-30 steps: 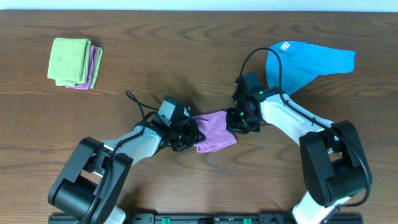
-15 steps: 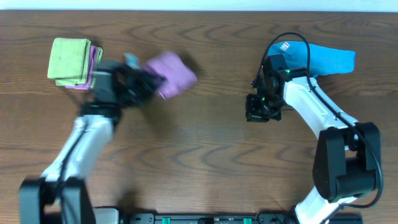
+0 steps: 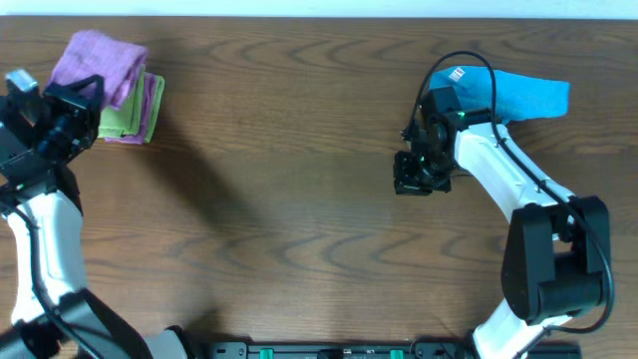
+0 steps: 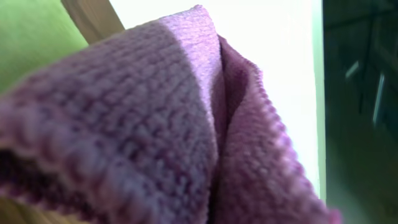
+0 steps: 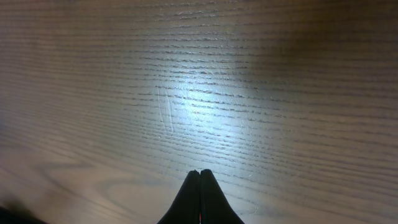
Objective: Fold the cloth
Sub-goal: 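Place the pink bundle on top of the green cloth stack, release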
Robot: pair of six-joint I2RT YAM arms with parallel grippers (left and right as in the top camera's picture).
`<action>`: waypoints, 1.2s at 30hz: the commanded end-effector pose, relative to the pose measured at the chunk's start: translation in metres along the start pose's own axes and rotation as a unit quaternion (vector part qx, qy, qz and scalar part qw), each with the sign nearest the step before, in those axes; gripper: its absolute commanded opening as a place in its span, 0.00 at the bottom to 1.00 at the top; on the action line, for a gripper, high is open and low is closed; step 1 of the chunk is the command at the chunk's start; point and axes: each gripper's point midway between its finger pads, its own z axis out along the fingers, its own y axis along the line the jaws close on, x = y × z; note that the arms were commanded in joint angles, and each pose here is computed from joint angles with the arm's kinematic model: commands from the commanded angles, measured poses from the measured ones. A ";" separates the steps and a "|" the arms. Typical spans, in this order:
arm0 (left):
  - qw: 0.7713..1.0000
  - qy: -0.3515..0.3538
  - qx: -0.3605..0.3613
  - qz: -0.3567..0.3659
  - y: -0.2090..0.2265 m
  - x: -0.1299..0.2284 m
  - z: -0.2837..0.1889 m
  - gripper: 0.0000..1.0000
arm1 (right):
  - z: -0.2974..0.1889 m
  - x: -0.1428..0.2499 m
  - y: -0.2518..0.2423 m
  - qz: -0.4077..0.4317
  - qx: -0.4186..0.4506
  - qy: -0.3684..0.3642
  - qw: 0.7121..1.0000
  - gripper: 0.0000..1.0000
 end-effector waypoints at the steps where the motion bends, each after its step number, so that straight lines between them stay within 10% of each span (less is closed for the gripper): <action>1: 1.000 0.000 -0.008 -0.024 0.023 -0.008 0.012 0.06 | -0.009 -0.003 0.006 -0.017 -0.007 -0.012 1.000 0.02; 36: 0.998 -0.024 0.000 -0.053 0.084 -0.050 0.090 0.06 | 0.002 0.013 0.037 -0.077 -0.004 0.005 0.997 0.02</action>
